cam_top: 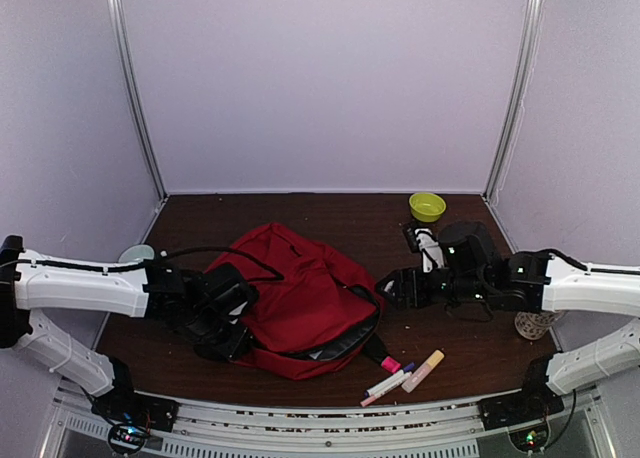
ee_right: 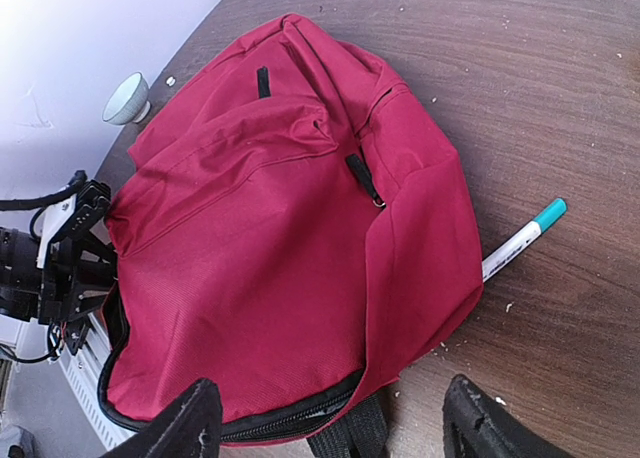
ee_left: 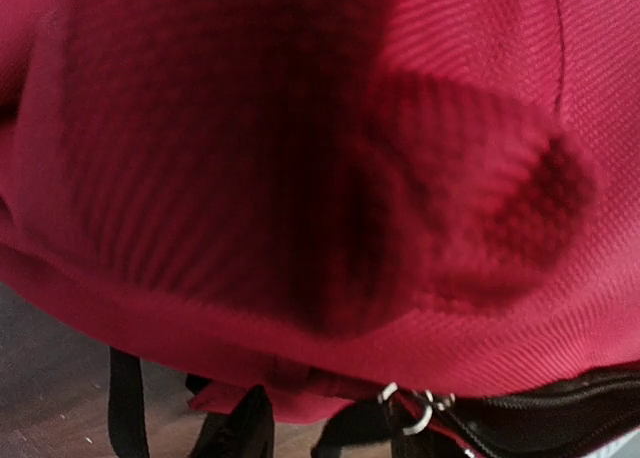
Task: Pack the student bag
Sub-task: Move the student bag to the center of the board, then pick up the largest pocket of the bag from the student bag, then hold the largest pocket of the student bag.
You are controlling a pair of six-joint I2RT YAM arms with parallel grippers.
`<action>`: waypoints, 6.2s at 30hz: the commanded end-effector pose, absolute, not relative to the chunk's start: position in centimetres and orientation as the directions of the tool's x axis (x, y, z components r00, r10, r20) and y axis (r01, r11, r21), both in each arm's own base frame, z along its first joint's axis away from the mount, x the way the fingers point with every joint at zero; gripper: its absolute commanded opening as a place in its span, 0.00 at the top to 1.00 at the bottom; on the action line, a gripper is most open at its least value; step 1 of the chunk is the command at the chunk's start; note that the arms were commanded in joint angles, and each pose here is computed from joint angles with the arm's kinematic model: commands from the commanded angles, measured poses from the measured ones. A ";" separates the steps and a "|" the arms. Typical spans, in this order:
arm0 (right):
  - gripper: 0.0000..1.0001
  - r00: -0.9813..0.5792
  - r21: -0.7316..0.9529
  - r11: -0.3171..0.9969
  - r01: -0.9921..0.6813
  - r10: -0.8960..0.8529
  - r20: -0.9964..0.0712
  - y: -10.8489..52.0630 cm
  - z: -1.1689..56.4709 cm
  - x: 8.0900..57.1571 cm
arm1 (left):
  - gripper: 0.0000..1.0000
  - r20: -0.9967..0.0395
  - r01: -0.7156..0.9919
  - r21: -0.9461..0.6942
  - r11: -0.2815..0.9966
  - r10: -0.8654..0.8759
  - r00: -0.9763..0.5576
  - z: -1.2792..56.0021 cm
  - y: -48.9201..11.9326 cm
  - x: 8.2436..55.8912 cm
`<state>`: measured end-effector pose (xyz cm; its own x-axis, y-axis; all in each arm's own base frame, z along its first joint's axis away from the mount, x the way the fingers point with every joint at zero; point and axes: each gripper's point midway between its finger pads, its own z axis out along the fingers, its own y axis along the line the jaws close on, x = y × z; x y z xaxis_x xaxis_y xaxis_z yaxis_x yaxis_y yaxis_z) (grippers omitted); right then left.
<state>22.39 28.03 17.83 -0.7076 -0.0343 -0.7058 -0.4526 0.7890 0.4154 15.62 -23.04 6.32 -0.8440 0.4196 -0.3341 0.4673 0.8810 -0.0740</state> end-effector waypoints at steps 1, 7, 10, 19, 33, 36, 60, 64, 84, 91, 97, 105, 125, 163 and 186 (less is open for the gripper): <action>0.24 -0.704 0.426 0.790 -0.441 -0.011 -0.710 27.6 18.1 22.4 | 0.66 -0.383 0.481 -0.082 0.873 0.418 -0.824 6.2 -23.8 16.6; 0.24 -0.721 0.450 0.768 -0.455 -0.022 -0.692 28.1 17.3 21.8 | 1.00 -0.428 0.531 -0.155 0.833 0.428 -0.796 7.1 -25.5 16.5; 0.24 -0.723 0.478 0.713 -0.512 -0.058 -0.689 29.3 17.6 20.7 | 1.00 -0.444 0.549 -0.166 0.819 0.435 -0.783 8.0 -26.0 16.3; 0.24 -0.621 0.465 0.447 -0.764 -0.313 -0.718 34.5 18.3 12.3 | 1.00 -0.482 0.586 -0.236 0.775 0.430 -0.763 10.6 -27.6 16.0; 0.38 -0.566 0.463 0.327 -0.824 -0.466 -0.680 41.8 14.3 6.8 | 1.00 -0.530 0.577 -0.237 0.781 0.394 -0.751 13.7 -28.7 17.3; 0.41 -0.567 0.449 0.347 -0.823 -0.474 -0.673 42.6 13.5 7.3 | 1.00 -0.534 0.545 -0.210 0.812 0.372 -0.760 14.1 -28.5 18.8; 0.42 -0.619 0.365 0.555 -0.748 -0.382 -0.686 39.7 13.0 13.1 | 1.00 -0.522 0.600 -0.321 0.732 0.392 -0.757 16.1 -32.4 26.6; 0.42 -0.625 0.365 0.574 -0.733 -0.357 -0.694 38.5 13.5 13.5 | 1.00 -0.503 0.605 -0.407 0.684 0.385 -0.774 16.2 -34.3 23.8; 0.42 -0.642 0.359 0.630 -0.689 -0.300 -0.705 37.1 15.6 14.7 | 0.46 -0.559 0.646 -0.447 0.619 0.370 -0.742 19.7 -36.1 22.3; 0.40 -0.642 0.339 0.675 -0.655 -0.261 -0.721 38.5 16.6 16.6 | 0.39 -0.575 0.584 -0.283 0.761 0.353 -0.738 18.8 -30.1 22.7; 0.40 -0.745 0.440 0.730 -0.523 -0.140 -0.653 40.2 16.8 20.0 | 0.39 -0.622 0.508 -0.223 0.832 0.280 -0.731 18.5 -26.6 23.0; 0.38 -0.873 0.621 0.714 -0.323 0.028 -0.487 43.3 16.1 22.9 | 0.39 -0.668 0.469 -0.208 0.858 0.226 -0.709 17.5 -24.8 23.0; 0.49 -0.926 0.641 0.747 -0.178 0.093 -0.365 45.1 12.2 25.8 | 0.42 -0.669 0.489 -0.213 0.846 0.239 -0.704 16.1 -25.2 22.9; 1.00 -0.904 0.626 0.732 -0.270 0.031 -0.427 44.1 13.2 25.7 | 0.29 -0.698 0.525 -0.147 0.838 0.288 -0.655 14.1 -24.8 23.3; 1.00 -0.885 0.587 0.749 -0.309 0.000 -0.465 42.1 13.9 24.2 | 0.24 -0.771 0.670 0.012 0.742 0.434 -0.467 12.2 -26.3 24.4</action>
<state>24.41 43.20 13.16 -0.9007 -0.0006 -0.4345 -0.2959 0.7332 0.6122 23.58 -25.39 11.61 -0.5369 0.4259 -0.7283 0.6384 0.7694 -0.0207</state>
